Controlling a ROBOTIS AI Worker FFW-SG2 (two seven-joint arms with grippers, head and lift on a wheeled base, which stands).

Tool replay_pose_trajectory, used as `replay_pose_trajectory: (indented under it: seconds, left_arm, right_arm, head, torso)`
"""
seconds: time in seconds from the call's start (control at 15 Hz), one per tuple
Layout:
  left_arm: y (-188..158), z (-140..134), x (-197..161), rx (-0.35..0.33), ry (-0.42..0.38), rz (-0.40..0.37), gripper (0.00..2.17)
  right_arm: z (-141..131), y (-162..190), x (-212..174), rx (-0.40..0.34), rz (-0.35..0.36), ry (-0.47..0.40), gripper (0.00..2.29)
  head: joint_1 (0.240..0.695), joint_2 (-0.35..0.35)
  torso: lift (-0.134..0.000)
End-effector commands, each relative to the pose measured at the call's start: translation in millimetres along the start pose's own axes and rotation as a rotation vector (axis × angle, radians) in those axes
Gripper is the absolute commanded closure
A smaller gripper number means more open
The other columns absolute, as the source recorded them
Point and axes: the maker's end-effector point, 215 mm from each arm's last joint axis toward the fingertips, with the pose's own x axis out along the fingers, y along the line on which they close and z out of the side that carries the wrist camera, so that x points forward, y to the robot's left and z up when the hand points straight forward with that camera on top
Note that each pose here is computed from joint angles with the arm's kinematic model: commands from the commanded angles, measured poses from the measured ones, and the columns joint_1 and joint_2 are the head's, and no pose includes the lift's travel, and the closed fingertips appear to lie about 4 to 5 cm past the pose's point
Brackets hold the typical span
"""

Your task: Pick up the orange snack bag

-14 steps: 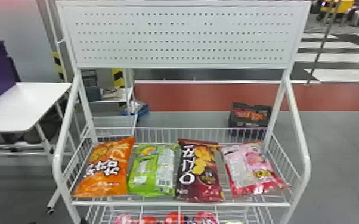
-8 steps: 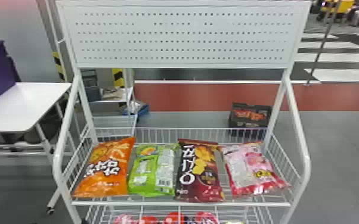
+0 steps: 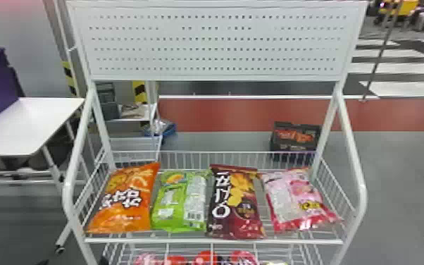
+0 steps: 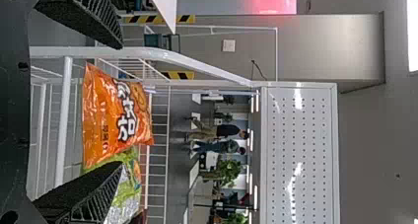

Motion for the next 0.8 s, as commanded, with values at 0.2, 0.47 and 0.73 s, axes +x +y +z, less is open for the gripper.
replay_pose_trajectory:
  seconds: [0.2,0.47,0.73]
  left_arm:
    - [-29,-15,44,0.034,0.048,-0.037,0.04]
    - [-50,-34,90,0.066,0.114,-0.061,0.07]
    - [-46,-49,131,0.089,0.174,-0.044,0.09]
  right_arm:
    - [-1,7,-2,-0.003,0.011,0.002,0.14]
    - [-1,8,-2,-0.007,0.013,0.001,0.14]
    - [-2,7,-2,-0.007,0.010,0.002,0.14]
  head:
    - [0.499,0.000]
    - [0.499,0.000]
    - [0.499,0.000]
  torso:
    - [0.000]
    - [0.000]
    - [0.000]
